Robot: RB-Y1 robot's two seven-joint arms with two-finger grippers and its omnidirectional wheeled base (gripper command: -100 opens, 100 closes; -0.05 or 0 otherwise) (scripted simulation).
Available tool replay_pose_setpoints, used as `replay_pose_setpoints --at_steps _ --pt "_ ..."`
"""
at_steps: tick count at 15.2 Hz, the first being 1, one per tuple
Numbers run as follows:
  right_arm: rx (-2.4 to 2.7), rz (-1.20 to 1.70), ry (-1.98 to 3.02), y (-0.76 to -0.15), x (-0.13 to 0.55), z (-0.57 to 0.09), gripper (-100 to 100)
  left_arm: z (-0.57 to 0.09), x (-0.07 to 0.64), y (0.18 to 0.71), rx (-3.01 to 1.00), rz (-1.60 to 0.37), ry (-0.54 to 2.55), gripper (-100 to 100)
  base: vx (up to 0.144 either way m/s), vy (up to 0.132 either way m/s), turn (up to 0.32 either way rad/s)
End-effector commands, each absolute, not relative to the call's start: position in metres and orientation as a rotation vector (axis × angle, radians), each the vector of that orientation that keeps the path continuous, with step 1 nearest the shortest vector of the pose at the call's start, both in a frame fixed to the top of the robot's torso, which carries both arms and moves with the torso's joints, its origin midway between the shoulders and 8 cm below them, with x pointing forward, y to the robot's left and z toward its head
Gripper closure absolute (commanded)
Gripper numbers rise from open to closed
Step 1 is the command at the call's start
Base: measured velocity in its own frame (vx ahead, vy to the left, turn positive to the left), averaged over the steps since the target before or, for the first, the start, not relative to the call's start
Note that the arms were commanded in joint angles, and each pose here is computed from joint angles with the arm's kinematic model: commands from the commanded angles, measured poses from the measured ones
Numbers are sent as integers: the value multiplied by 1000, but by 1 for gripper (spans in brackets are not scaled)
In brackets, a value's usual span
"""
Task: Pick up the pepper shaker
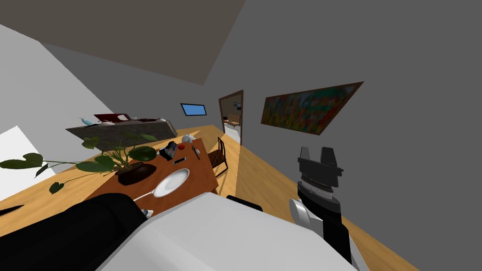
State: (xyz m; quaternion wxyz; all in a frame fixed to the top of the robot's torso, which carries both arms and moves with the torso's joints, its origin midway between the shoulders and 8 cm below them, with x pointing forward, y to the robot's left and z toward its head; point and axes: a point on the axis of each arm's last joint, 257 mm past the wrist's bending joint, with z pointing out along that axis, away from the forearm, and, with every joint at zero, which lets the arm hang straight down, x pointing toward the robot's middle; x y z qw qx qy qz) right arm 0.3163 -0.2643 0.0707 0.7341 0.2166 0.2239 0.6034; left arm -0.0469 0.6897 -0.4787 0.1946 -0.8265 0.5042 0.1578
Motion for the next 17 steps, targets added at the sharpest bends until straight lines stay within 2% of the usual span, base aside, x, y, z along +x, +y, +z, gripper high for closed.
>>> replay_pose_setpoints --at_steps 1,6,10,11,17 --pt "476 1327 492 -264 316 71 0 -479 -63 691 -2360 480 1395 -100 78 26 -167" --pt "476 1327 492 -264 316 71 0 -475 -112 690 -2482 580 1330 -100 78 40 -189" --pt "476 1327 492 -264 316 71 0 -470 -149 686 -2581 654 1267 -100 77 89 -163" --pt "476 1326 492 -264 316 71 0 -473 -138 688 -2556 635 1283 -100 38 64 -60" --pt "476 1327 492 -264 316 71 0 -479 -178 676 -2571 646 1218 -100 54 39 -66"
